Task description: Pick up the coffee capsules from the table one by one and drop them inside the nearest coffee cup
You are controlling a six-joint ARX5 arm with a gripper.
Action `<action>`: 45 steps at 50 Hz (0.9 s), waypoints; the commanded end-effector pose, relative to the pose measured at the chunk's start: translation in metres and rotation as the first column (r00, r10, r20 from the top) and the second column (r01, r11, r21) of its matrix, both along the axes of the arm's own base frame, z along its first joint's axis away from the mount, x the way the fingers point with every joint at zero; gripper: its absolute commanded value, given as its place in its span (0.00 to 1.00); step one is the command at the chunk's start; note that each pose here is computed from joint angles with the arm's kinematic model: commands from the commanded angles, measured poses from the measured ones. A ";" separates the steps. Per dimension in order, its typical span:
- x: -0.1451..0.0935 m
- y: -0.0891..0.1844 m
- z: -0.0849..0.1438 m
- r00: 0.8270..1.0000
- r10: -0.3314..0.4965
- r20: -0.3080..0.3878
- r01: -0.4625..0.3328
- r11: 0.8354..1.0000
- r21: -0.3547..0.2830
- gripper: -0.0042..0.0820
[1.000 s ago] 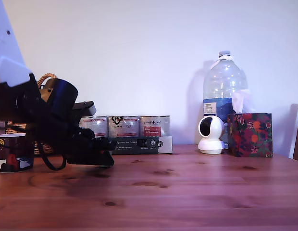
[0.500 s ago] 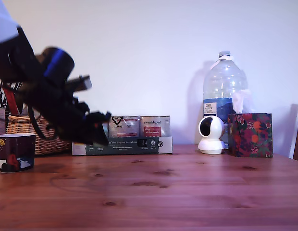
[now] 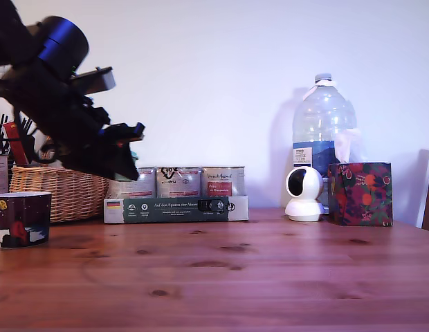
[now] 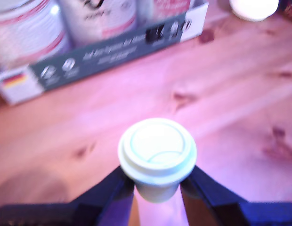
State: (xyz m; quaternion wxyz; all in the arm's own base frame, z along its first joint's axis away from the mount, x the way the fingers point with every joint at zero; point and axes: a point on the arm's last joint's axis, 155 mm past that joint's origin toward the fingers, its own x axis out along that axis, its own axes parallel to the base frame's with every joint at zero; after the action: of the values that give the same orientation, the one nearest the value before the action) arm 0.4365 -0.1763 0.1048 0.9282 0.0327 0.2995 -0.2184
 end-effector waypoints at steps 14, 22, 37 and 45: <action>-0.022 0.054 0.000 0.993 0.119 -0.002 -0.119 0.993 0.021 0.25; -0.025 0.085 0.011 0.980 0.198 0.010 -0.198 0.980 0.031 0.26; -0.025 0.131 0.025 0.951 0.309 0.031 -0.310 0.950 0.036 0.25; -0.023 0.144 0.026 0.940 0.339 0.035 -0.341 0.940 0.034 0.25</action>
State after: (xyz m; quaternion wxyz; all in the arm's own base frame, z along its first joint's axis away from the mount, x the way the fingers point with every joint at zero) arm 0.4172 -0.0348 0.1373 0.9562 0.0044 0.2879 -0.0519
